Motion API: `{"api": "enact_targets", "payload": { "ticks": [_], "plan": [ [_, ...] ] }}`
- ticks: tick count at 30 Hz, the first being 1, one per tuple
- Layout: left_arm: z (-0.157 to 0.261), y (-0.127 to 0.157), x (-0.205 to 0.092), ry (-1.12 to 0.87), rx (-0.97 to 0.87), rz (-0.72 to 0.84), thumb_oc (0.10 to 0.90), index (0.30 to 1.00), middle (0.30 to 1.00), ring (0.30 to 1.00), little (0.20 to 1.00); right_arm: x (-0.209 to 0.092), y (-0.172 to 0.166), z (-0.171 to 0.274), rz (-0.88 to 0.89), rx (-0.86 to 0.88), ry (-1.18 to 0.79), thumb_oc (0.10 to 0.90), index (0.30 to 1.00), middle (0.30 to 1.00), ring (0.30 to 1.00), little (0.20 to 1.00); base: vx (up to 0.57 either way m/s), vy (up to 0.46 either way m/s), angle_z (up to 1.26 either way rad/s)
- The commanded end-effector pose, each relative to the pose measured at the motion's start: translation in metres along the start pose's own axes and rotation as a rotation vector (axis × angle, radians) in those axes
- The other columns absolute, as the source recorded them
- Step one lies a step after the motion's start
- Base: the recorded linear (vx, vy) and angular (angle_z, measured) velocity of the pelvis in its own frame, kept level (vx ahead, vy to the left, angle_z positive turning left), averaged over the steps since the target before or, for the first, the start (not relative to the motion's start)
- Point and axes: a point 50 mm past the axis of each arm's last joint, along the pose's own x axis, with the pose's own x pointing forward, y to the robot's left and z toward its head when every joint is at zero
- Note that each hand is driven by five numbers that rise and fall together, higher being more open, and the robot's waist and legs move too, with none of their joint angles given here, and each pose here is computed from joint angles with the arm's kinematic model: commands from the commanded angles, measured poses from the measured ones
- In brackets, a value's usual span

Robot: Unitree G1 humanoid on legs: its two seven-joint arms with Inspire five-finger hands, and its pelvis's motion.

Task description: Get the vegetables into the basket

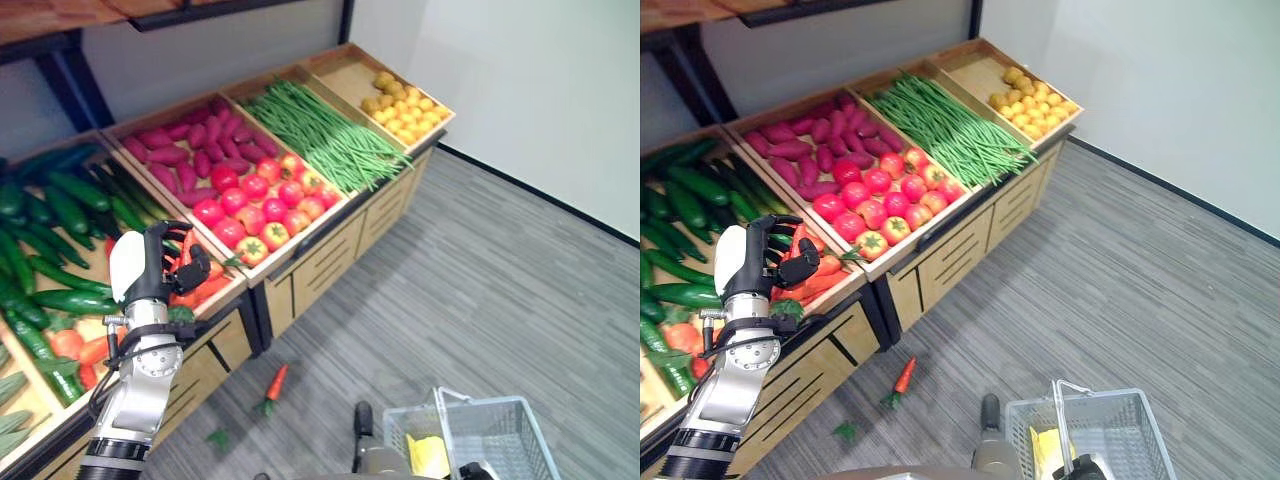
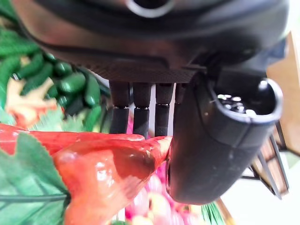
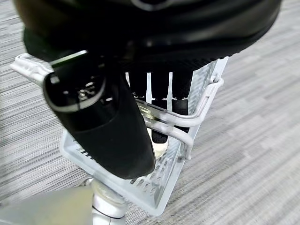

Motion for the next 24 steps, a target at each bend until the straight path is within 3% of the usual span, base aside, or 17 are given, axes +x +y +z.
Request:
{"api": "enact_targets", "payload": {
  "ticks": [1,13,24],
  "plan": [
    [0.063,0.042,0.022,-0.31,-0.078,0.216,0.4,0.3,0.3,0.3,0.3,0.002,-0.013,0.019,-0.058,-0.043,-0.071,0.4,0.3,0.3,0.3,0.3,-0.04,-0.005,-0.31],
    [0.049,0.047,0.017,-0.263,-0.05,0.22,0.4,0.3,0.3,0.3,0.3,0.001,-0.011,0.019,-0.054,-0.087,-0.093,0.4,0.3,0.3,0.3,0.3,0.0,-0.076,-0.47],
    [0.054,0.038,0.017,-0.263,-0.102,0.193,0.4,0.3,0.3,0.3,0.3,0.001,-0.019,0.018,-0.084,-0.067,-0.105,0.4,0.3,0.3,0.3,0.3,0.05,-0.064,-0.04]
  ]
}}
